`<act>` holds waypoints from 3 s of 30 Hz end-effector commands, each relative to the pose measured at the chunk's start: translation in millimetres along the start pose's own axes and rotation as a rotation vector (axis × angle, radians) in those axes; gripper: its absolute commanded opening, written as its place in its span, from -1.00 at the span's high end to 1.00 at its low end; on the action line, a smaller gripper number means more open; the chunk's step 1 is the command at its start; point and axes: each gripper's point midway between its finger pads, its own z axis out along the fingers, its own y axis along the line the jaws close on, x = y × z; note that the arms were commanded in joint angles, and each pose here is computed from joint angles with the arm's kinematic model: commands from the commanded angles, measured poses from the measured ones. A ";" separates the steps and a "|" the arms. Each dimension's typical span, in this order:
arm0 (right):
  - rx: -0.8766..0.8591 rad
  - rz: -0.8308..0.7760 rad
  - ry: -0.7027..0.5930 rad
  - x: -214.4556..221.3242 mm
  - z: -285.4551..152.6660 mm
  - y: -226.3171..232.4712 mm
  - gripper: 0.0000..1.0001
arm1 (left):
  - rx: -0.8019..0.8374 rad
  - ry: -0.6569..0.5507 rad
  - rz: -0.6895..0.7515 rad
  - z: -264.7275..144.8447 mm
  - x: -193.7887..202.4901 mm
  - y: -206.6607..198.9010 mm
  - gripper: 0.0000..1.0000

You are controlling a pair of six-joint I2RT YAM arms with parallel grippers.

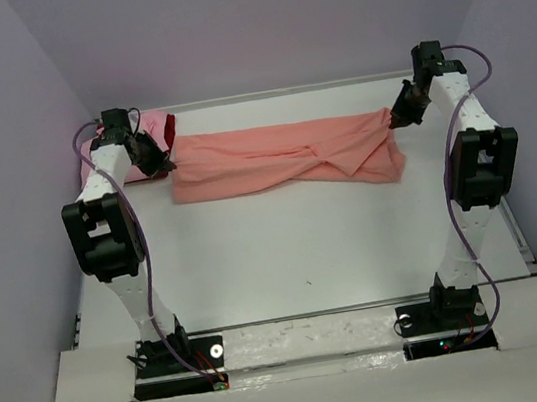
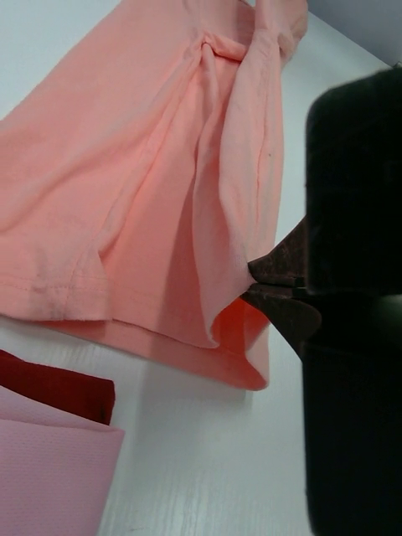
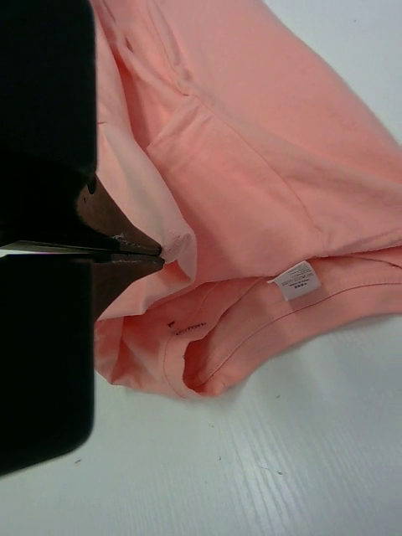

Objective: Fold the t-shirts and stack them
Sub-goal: Fold the other side of the tshirt into a rectangle

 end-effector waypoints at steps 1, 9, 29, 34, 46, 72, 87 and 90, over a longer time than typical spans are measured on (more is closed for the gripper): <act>-0.016 -0.013 -0.060 -21.5 -14.6 6.2 1.00 | 0.023 -0.013 -0.012 -5.5 -12.7 -8.7 1.00; -0.040 -0.022 -0.081 -38.1 -17.9 18.5 1.00 | 0.028 -0.022 -0.009 0.6 -25.6 -13.4 1.00; -0.083 -0.027 -0.096 -56.6 -0.7 32.8 1.00 | 0.052 -0.072 0.003 10.9 -71.4 -34.0 1.00; -0.090 -0.026 -0.111 -63.2 0.0 36.4 1.00 | 0.057 -0.070 -0.001 14.3 -73.0 -34.6 1.00; -0.124 -0.036 -0.150 -78.9 14.2 40.2 1.00 | 0.070 -0.088 -0.003 25.4 -85.4 -38.9 1.00; -0.165 -0.024 -0.129 -76.4 84.6 37.4 1.00 | 0.108 -0.115 -0.010 72.1 -100.4 -38.6 0.91; -0.180 -0.073 -0.150 -73.4 83.1 35.5 -0.65 | 0.107 -0.127 0.018 68.8 -101.1 -38.3 -0.24; -0.202 -0.080 -0.146 -68.5 65.0 39.5 -0.69 | 0.107 -0.153 0.030 53.1 -103.7 -43.0 -0.24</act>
